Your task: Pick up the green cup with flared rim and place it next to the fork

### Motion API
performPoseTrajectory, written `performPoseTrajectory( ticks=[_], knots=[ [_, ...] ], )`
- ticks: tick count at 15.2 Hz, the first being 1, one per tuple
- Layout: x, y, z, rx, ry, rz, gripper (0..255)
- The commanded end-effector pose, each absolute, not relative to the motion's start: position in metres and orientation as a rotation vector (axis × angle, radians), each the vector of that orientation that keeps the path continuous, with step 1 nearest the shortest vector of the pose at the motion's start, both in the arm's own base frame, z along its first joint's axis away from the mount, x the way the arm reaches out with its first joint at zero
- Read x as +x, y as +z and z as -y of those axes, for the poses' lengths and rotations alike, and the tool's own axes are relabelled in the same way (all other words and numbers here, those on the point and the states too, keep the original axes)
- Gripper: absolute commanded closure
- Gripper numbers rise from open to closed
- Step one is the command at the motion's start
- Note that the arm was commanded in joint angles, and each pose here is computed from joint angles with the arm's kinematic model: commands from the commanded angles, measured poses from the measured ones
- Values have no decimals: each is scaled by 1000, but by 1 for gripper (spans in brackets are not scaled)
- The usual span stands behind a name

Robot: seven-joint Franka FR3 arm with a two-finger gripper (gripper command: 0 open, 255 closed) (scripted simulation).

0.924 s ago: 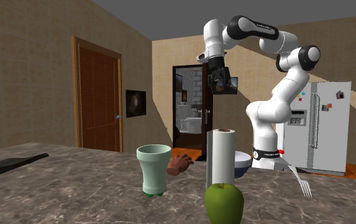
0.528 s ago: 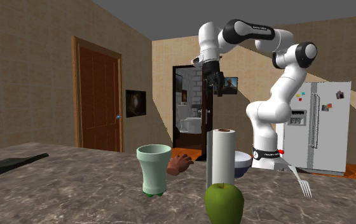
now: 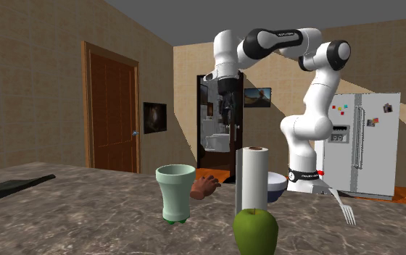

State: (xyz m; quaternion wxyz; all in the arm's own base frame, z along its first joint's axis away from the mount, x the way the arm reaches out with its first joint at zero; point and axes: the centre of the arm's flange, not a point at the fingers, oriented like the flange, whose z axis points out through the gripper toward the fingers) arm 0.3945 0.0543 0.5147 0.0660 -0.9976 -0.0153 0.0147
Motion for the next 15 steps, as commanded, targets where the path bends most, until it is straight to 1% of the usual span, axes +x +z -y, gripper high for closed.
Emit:
performPoseTrajectory(
  ticks=[1, 15],
  knots=[
    [416, 503, -66, -3009, 31, 28, 0],
    [560, 427, -137, -3014, -46, -94, 0]
  ],
)
